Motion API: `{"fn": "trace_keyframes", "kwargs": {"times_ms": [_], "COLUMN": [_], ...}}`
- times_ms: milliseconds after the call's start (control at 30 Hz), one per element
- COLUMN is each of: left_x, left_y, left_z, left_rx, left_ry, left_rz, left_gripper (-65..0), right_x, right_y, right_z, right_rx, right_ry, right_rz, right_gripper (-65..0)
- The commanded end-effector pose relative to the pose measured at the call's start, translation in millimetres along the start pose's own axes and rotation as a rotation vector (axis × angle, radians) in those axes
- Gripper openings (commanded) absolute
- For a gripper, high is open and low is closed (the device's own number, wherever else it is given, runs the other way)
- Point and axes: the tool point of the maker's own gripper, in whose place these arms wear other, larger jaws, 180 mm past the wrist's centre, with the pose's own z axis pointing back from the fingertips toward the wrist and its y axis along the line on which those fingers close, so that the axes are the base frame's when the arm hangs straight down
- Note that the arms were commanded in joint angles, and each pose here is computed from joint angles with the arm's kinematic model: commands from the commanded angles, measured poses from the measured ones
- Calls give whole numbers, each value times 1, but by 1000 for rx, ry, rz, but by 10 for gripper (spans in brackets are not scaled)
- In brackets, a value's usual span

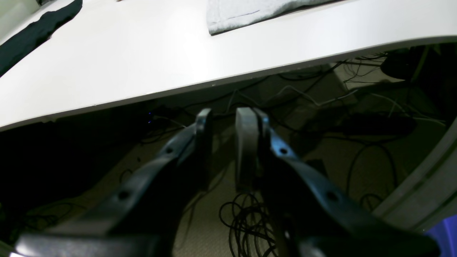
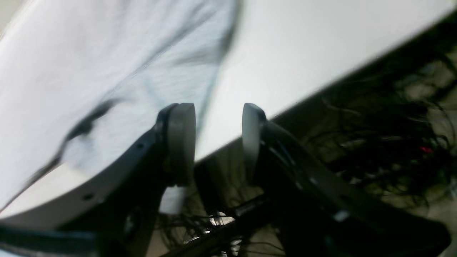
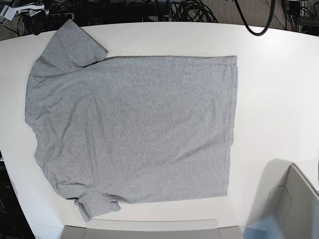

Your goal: Fold the T-shirt properly

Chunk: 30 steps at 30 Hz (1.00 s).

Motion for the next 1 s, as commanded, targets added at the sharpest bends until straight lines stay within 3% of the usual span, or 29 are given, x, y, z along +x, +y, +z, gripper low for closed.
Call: {"fn": "trace_keyframes", "kwargs": {"times_ms": [0, 200, 467, 767, 967], "left_x": [5, 5, 5, 5, 5], "left_y": [3, 2, 2, 2, 2], "left_z": [9, 9, 8, 9, 8], "left_rx": [-2, -1, 1, 2, 5], "left_ry": [-11, -12, -13, -11, -13], "left_rz": [-9, -8, -7, -8, -8], "left_gripper": [-524, -524, -524, -524, -524], "right_x": [0, -8, -7, -33, -61], "right_y": [3, 4, 8, 19, 35], "right_z": [-3, -24, -35, -62, -55], "right_rx": [12, 23, 28, 50, 76], "right_ry": [5, 63, 46, 174, 239], "right_rz": [-5, 2, -12, -34, -78], "right_gripper": [-426, -427, -427, -427, -427]}}
